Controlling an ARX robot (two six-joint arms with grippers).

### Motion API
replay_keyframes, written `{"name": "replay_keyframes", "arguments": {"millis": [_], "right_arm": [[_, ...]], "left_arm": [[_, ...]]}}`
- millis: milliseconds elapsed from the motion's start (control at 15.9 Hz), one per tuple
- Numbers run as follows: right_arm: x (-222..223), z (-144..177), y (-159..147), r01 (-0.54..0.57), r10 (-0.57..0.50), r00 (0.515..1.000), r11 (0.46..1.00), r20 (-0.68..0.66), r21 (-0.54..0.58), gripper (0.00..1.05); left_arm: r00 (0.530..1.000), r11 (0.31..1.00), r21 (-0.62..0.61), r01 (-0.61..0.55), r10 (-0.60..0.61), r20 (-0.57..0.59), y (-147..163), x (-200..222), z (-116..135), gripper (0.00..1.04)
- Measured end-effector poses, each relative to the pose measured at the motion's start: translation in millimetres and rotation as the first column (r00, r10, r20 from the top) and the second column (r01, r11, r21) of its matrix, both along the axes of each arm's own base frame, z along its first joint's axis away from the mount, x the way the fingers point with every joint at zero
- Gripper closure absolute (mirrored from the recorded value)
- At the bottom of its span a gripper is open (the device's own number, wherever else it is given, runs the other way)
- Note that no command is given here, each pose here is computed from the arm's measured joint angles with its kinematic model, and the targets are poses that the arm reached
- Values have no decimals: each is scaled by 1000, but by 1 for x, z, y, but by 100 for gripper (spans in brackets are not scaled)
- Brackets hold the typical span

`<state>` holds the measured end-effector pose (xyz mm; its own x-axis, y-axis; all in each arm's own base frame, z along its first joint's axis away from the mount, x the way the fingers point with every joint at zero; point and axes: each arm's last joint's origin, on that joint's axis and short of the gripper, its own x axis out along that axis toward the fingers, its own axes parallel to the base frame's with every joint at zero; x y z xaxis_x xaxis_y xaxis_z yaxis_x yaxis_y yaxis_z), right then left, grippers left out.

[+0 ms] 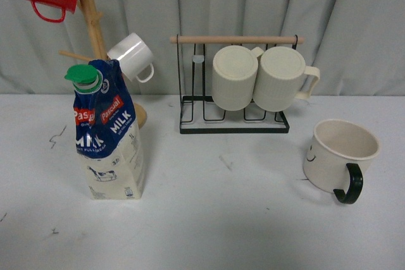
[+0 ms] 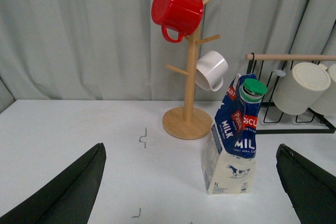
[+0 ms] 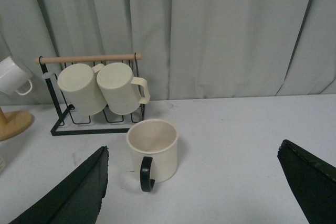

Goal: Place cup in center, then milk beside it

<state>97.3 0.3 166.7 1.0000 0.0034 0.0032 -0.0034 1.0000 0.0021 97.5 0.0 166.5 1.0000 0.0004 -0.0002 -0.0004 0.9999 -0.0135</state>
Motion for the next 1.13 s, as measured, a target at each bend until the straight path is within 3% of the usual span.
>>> {"name": "replay_keyframes", "arguments": {"millis": [1129], "right_arm": [[0,0,0,0,0,1000,1000,0,0,6]], "left_arm": [[1000,1000,0,0,0,0,0,0,0,7]]}}
